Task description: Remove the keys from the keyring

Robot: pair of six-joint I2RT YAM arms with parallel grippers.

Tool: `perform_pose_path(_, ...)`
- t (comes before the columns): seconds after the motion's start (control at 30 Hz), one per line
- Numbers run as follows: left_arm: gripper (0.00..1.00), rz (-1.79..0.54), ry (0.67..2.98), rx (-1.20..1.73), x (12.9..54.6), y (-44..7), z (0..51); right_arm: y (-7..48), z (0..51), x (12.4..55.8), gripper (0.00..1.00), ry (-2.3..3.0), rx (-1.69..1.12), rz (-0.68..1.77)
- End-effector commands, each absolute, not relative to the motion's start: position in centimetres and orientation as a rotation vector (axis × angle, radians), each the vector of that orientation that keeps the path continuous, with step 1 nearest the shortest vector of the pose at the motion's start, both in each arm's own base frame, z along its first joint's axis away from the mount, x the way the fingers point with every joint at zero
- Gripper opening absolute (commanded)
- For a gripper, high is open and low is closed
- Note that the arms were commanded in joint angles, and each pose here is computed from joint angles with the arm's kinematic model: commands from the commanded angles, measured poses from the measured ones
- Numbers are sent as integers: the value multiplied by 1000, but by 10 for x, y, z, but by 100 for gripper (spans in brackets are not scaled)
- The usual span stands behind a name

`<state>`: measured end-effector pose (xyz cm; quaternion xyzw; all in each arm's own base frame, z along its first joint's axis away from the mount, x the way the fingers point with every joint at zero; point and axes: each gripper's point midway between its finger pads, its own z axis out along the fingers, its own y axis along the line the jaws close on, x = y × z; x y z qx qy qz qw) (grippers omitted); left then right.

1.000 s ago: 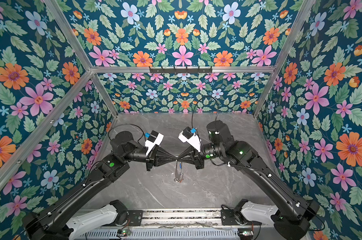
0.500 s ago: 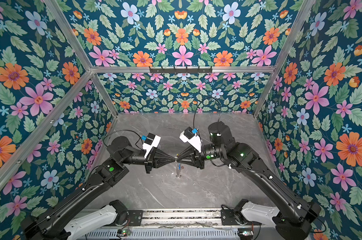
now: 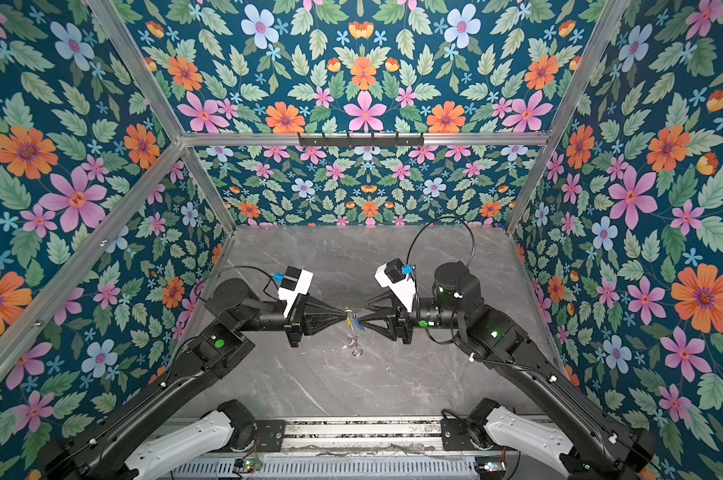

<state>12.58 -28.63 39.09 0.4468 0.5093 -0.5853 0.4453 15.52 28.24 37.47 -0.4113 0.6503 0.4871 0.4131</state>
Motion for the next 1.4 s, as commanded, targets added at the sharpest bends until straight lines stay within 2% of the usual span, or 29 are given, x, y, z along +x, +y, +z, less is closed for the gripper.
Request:
perform_pose_path(0.0, 0, -1447, 1194, 1108, 123, -284, 403, 286, 391, 158, 47, 1544, -999, 1253)
perform_pose_path(0.33, 0, -1456, 1184, 1122, 119, -283, 403, 291, 411, 147, 56, 1451, -1040, 1336)
perform_pose_path(0.87, 0, -1418, 1142, 1014, 125, -275, 418, 299, 383, 151, 48, 1549, -1049, 1381)
perform_pose_path(0.97, 0, -1417, 1141, 1006, 125, -275, 419, 300, 383, 151, 40, 1546, -1063, 1392)
perform_pose_path(1.27, 0, -1417, 1130, 975, 129, -274, 420, 302, 383, 151, 6, 1545, -1073, 1401)
perform_pose_path(1.37, 0, -1425, 1120, 963, 128, -273, 421, 302, 382, 149, 0, 1544, -1083, 1408)
